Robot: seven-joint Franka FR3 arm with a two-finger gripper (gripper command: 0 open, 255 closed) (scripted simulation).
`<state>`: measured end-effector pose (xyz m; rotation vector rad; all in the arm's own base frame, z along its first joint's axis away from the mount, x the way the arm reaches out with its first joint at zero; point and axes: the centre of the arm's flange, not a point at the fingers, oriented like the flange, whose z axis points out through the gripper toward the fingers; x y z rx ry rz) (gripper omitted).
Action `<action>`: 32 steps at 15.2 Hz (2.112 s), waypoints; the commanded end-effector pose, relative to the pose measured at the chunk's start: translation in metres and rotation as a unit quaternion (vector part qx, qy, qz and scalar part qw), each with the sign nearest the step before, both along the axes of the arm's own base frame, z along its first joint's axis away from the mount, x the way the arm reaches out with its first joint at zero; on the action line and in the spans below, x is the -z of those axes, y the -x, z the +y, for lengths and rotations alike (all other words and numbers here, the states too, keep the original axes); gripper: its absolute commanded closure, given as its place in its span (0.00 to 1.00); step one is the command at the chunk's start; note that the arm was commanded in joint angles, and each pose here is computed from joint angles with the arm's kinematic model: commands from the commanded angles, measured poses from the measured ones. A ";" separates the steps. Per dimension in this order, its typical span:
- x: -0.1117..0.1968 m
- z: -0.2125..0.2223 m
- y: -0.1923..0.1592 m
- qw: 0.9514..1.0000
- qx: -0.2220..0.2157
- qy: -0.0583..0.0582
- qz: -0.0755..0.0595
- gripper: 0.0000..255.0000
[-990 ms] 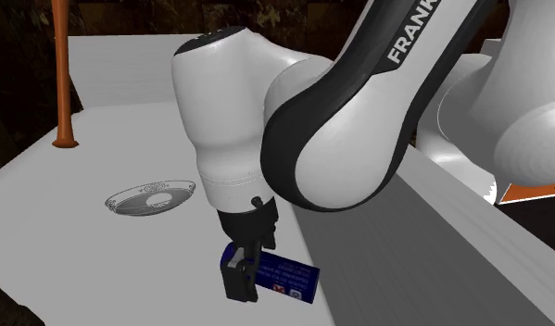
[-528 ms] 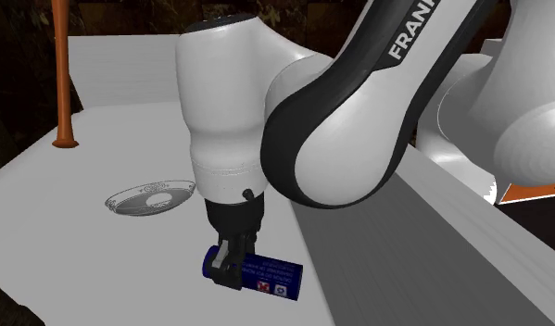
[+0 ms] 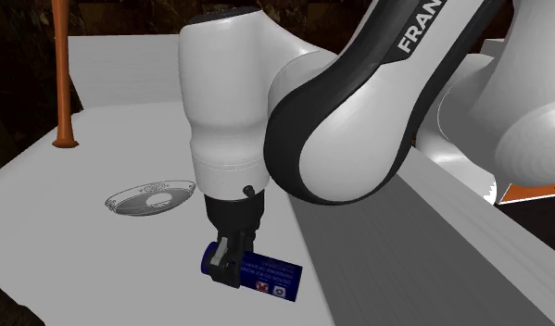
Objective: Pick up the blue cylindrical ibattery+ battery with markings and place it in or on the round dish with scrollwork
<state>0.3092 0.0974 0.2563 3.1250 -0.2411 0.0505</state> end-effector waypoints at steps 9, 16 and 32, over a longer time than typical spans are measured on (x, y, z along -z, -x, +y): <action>-0.039 -0.007 0.014 1.000 0.004 0.007 0.025 1.00; -0.076 -0.007 0.014 1.000 0.004 0.007 0.025 1.00; -0.136 -0.030 -0.033 1.000 0.004 0.007 0.025 1.00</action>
